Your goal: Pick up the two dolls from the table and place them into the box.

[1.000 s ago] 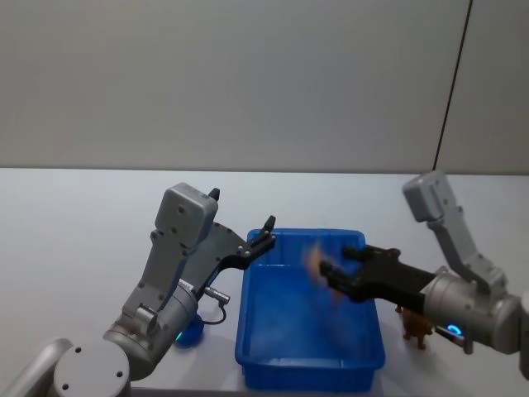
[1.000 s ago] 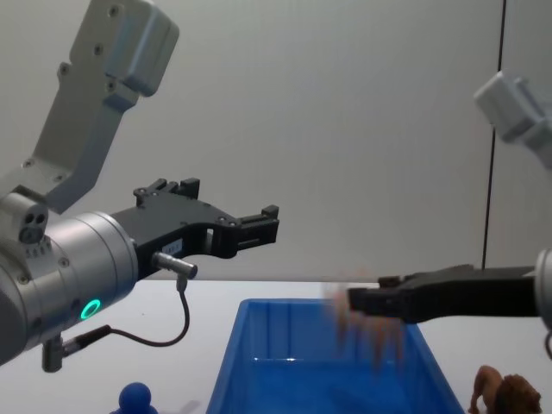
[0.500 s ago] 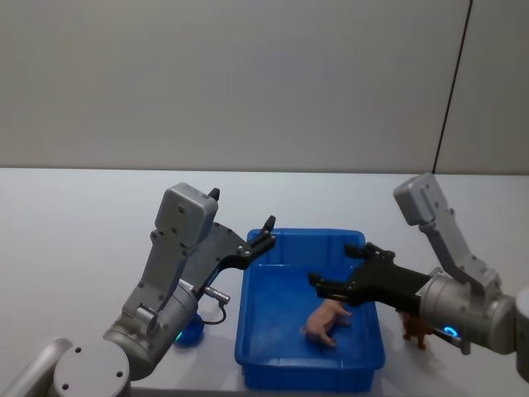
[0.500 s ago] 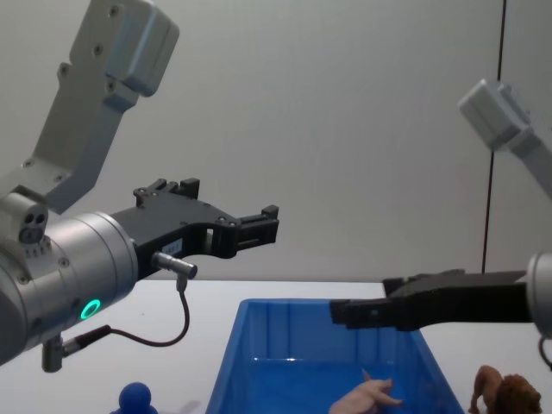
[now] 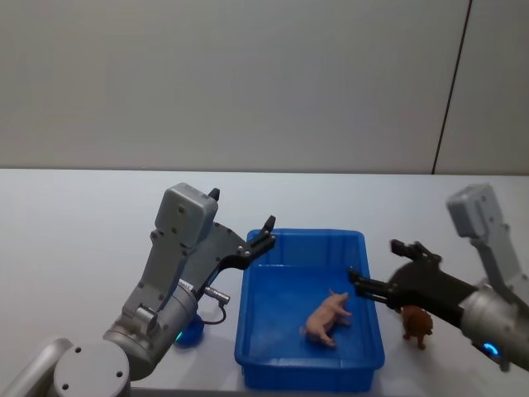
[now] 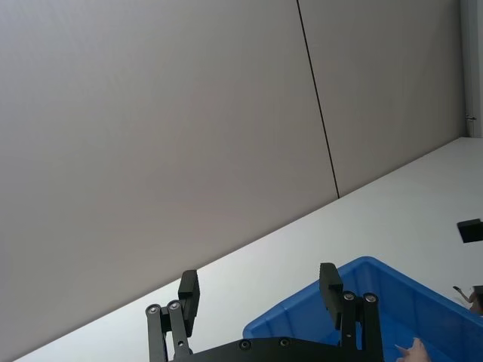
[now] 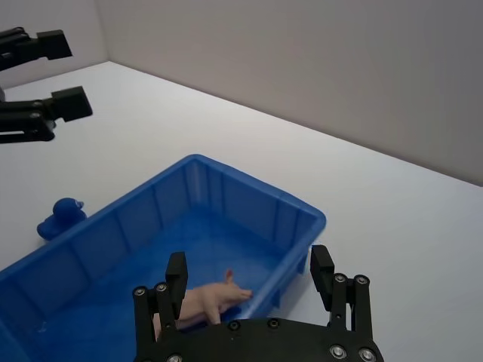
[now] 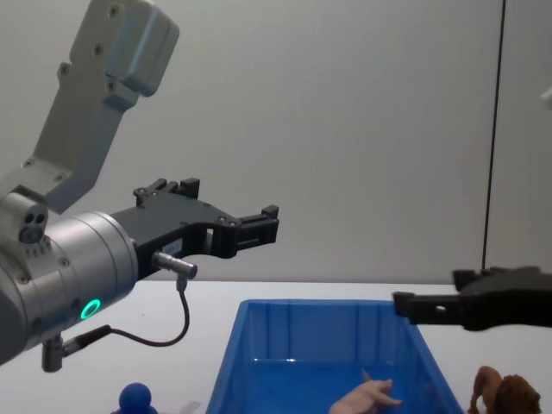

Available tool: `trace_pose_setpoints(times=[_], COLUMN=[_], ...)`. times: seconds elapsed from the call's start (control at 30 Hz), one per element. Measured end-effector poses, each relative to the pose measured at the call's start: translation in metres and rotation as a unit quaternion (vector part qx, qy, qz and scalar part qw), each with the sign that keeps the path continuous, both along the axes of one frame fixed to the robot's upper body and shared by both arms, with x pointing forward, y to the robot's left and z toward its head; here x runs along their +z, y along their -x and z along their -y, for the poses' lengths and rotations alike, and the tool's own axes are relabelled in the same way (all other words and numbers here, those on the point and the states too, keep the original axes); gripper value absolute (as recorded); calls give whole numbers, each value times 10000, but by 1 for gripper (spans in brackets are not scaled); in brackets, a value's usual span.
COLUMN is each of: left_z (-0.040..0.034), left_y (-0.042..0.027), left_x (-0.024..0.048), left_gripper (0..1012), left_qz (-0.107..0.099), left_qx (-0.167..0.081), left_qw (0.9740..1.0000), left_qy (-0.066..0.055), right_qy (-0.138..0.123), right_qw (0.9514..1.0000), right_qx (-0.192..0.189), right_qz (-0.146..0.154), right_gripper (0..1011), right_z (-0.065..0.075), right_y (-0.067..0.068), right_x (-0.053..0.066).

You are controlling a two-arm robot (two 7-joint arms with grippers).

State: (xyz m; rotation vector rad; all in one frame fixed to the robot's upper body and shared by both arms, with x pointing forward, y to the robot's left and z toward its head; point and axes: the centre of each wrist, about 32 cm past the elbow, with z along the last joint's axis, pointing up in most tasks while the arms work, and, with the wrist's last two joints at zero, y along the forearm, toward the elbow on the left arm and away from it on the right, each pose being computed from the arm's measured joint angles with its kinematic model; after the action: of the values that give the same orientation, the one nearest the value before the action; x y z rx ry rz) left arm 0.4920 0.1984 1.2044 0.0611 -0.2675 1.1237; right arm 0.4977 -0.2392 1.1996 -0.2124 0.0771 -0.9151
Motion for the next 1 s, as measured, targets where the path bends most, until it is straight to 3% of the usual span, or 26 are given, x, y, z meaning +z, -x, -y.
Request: trace_pose_setpoints(times=[0.6, 1.0], left_z=[0, 0], left_y=[0, 0], left_x=[0, 0], left_gripper=[1003, 1003], left_qz=[0, 0], left_qx=[0, 0], left_qw=[10000, 10000], left_qy=[0, 0], right_qy=[-137, -262], right_qw=[9983, 9969], right_qx=[-516, -669], right_qz=[-223, -331], right_gripper=[1001, 1001], right_z=[282, 367], right_y=[402, 506], right_x=[-237, -334])
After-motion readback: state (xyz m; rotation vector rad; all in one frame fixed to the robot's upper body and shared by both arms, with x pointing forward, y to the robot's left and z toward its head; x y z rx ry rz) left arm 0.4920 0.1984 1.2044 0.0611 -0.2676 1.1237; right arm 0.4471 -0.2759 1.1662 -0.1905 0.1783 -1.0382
